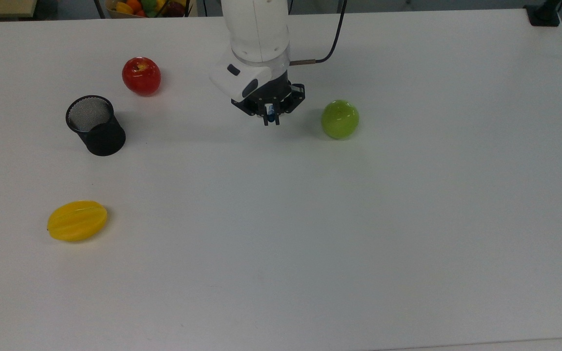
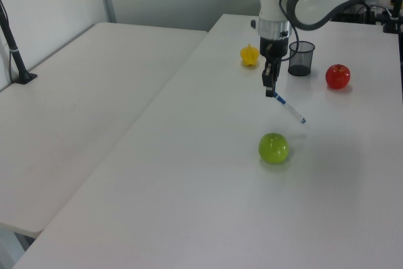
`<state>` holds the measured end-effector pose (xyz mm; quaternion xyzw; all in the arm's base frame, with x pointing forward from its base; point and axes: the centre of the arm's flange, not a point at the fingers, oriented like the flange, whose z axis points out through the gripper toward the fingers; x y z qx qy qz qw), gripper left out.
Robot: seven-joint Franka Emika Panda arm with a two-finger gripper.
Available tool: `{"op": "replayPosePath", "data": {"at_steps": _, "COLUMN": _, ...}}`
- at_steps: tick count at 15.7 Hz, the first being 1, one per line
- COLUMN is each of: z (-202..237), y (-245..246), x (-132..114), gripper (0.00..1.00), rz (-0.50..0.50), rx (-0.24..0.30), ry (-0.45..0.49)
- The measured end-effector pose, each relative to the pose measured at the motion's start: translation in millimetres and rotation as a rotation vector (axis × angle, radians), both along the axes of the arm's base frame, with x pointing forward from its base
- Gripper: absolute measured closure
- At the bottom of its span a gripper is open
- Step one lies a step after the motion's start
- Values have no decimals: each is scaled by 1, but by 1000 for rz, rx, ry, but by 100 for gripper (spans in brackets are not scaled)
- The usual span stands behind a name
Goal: Take marker pen
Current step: 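Carry the held marker across the table toward the green apple, then lower the marker onto the table and open the gripper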
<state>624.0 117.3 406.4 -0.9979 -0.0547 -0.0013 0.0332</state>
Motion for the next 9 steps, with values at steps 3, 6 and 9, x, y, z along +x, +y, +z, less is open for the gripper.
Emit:
{"op": "replayPosePath", "data": {"at_steps": 3, "z": -17, "y": 7, "x": 7, "gripper": 83, "rz": 6, "rx": 11, "ry": -17}}
{"op": "replayPosePath", "data": {"at_steps": 6, "z": -31, "y": 8, "x": 16, "gripper": 83, "rz": 1, "rx": 23, "ry": -53}}
{"op": "replayPosePath", "data": {"at_steps": 9, "z": -36, "y": 13, "x": 19, "gripper": 79, "rz": 6, "rx": 31, "ry": -78}}
